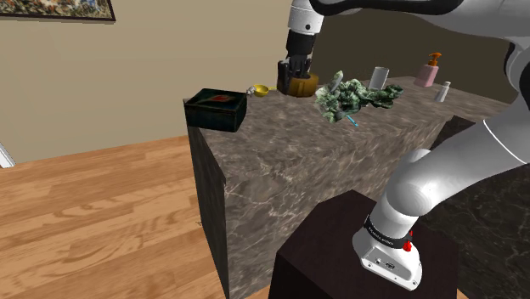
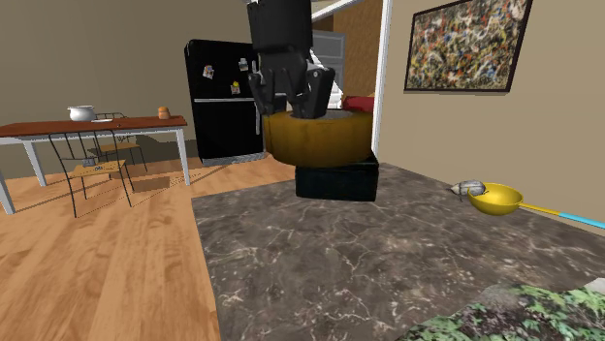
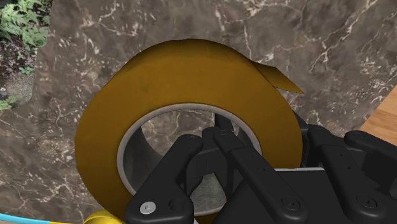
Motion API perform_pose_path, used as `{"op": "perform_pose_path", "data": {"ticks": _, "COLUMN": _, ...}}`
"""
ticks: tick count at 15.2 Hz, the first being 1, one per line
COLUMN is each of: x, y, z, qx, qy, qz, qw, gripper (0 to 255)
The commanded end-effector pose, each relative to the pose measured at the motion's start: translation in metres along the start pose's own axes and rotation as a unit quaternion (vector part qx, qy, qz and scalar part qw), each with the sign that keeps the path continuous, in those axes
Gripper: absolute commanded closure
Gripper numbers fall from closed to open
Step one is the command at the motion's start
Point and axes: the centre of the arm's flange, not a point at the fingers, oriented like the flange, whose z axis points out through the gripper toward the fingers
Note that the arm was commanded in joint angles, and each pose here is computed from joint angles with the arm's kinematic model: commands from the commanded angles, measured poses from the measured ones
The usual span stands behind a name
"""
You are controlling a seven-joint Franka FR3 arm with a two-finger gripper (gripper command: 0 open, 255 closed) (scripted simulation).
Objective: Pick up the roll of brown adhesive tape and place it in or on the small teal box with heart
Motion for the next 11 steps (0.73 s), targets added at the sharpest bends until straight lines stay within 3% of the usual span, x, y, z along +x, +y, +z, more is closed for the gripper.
{"op": "perform_pose_path", "data": {"ticks": 1, "x": 0.002, "y": 0.001, "z": -0.011, "qx": 0.000, "qy": 0.000, "qz": 0.000, "qw": 1.0000, "gripper": 255}}
{"op": "perform_pose_path", "data": {"ticks": 11, "x": 0.099, "y": -0.067, "z": -0.001, "qx": 0.000, "qy": 0.000, "qz": 0.000, "qw": 1.0000, "gripper": 255}}
